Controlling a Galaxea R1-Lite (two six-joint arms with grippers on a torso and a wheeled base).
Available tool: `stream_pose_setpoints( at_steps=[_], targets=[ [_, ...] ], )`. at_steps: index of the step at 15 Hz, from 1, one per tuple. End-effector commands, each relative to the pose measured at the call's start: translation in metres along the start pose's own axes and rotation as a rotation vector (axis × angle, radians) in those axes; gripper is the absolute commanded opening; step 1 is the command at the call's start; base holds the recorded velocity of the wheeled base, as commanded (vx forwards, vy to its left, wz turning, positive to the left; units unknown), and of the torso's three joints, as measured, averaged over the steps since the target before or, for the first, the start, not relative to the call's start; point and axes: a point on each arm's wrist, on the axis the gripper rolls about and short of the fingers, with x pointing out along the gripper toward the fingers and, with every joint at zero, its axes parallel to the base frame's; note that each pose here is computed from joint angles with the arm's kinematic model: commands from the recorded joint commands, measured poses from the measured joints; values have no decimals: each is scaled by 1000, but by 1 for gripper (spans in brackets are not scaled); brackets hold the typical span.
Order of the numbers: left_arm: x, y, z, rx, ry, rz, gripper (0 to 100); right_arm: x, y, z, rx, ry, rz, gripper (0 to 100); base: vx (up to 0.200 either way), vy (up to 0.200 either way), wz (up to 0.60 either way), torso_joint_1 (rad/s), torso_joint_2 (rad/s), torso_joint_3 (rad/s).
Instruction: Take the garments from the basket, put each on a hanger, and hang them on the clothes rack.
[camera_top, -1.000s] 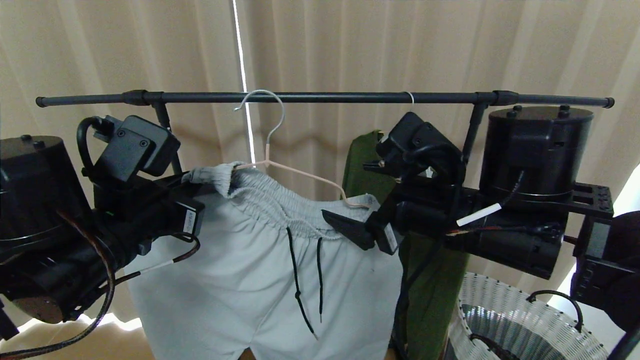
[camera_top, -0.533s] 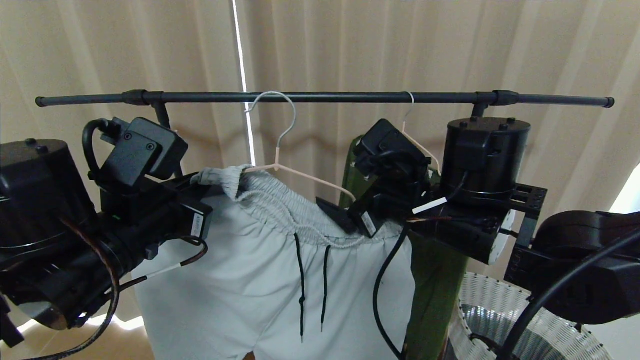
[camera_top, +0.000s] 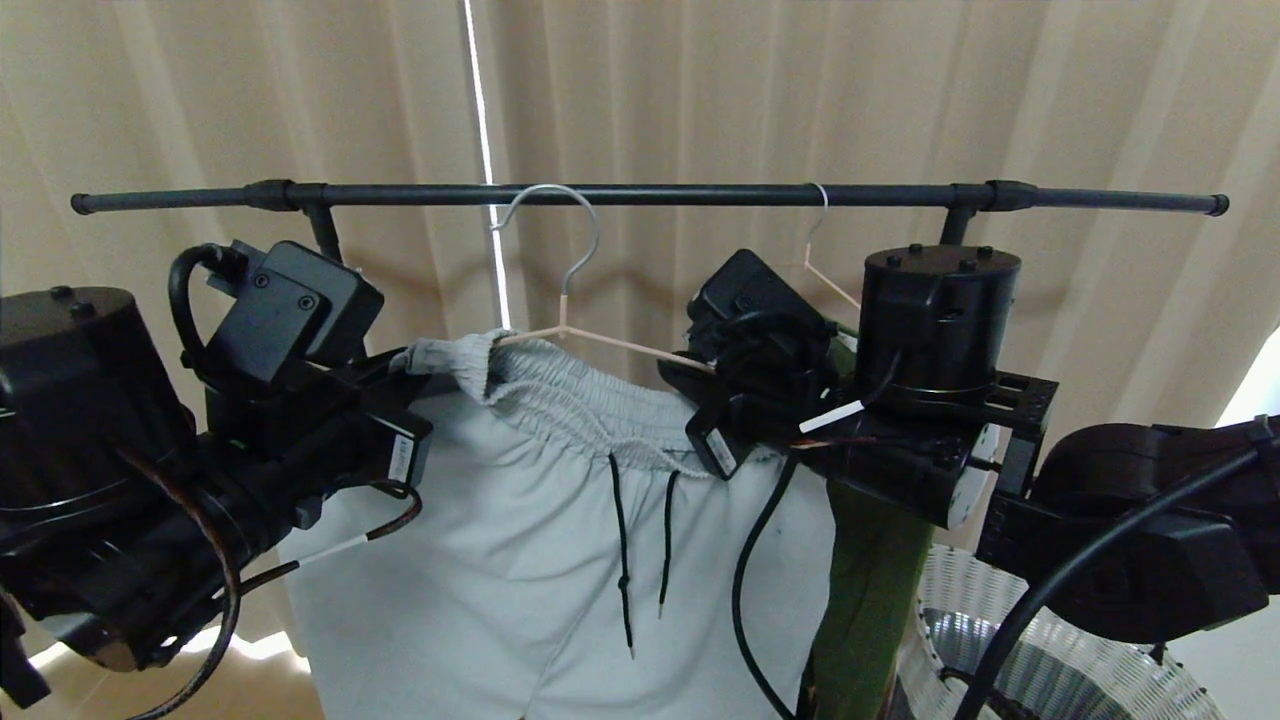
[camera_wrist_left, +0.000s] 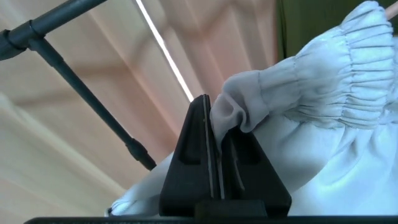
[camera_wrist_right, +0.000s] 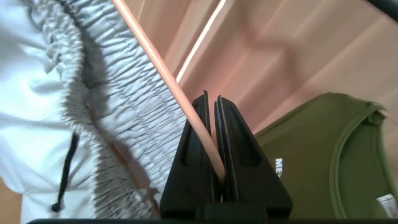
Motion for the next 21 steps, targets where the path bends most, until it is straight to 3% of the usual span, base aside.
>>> stream_pose_setpoints(
  at_steps=[1, 4, 5, 10, 15, 18, 21],
  targets=[
    [-2, -1, -2, -4, 4, -6, 0, 0, 0, -1, 0, 2, 1, 0, 0, 0, 0, 0, 0, 0],
    [-8, 2, 1, -16, -16, -9, 0, -2, 0, 1, 0, -4, -3, 0, 0, 0, 0, 0, 0, 0],
    [-12, 5, 4, -26, -34, -4, 100, 0, -1, 0, 3, -19, -28, 0, 0, 0, 0, 0, 0, 0],
    [-33, 14, 9, -83, -119, -74, 100, -6, -5, 3, 7, -27, -79, 0, 0, 0, 0, 0, 0, 0],
    [-67, 22, -3, -105, -160, -107, 100, -33, -23, -6, 14, 4, -137, 0, 0, 0, 0, 0, 0, 0],
    [-67, 27, -18, -94, -104, -66, 100, -51, -30, -5, 19, -5, -160, 0, 0, 0, 0, 0, 0, 0],
    [-58, 27, -41, -75, 7, -37, 100, -69, -39, -7, 26, -5, -193, 0, 0, 0, 0, 0, 0, 0]
  ],
)
